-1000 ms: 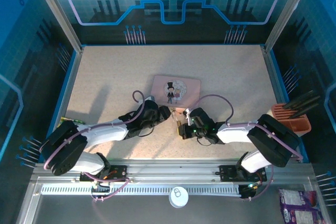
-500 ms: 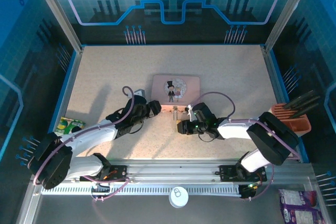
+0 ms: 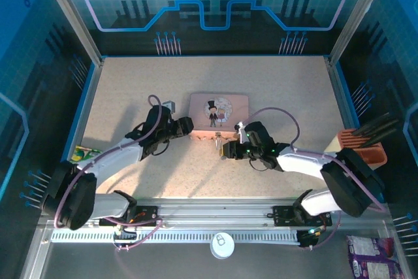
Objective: Unlock the padlock with the key
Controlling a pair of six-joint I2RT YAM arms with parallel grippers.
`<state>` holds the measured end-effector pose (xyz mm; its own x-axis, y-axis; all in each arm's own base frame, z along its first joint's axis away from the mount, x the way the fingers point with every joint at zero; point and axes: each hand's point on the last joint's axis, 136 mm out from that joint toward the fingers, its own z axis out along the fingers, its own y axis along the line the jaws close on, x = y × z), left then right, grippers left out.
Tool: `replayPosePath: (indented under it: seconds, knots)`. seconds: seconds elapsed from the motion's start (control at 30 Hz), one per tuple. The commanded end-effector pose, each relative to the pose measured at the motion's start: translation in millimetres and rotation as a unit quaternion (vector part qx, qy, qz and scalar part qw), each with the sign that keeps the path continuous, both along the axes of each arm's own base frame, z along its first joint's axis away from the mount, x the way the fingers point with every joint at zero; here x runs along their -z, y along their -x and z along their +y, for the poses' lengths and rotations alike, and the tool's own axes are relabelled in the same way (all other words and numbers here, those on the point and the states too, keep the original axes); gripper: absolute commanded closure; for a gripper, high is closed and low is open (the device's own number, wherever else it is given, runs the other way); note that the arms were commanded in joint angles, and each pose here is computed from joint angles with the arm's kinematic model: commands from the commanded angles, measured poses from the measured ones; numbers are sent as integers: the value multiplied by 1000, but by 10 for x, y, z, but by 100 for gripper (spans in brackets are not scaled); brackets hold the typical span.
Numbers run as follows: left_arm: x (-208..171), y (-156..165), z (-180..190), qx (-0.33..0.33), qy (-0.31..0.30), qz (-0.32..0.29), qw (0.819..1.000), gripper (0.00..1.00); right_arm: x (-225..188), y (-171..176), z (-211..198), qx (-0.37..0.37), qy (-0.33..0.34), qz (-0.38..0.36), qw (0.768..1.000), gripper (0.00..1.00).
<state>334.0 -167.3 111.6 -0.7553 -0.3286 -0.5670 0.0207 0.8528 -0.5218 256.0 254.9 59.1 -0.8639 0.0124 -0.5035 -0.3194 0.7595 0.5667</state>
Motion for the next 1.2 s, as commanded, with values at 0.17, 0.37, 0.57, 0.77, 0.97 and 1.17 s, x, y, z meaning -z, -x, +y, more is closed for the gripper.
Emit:
replayPosePath:
  seconds: [0.17,0.37,0.57,0.77,0.97,1.17]
  knots:
    - [75,-146,-208,57,8,9,998,32,1,-281,132,8,-9,-11,1000,65]
    - [214,-180,-205,50,3,28,998,33,74,-359,146,9,-1,-6,1000,69]
    - [325,-151,-205,47,6,39,998,31,133,-385,197,3,-3,1,1000,72]
    - [415,-112,-189,39,11,49,998,31,181,-383,208,3,-6,7,1000,81]
    - [478,-78,-135,18,10,59,998,36,162,-370,215,10,-22,10,1000,96]
    - [572,45,-136,-6,4,69,998,38,118,-334,164,44,-15,15,999,100]
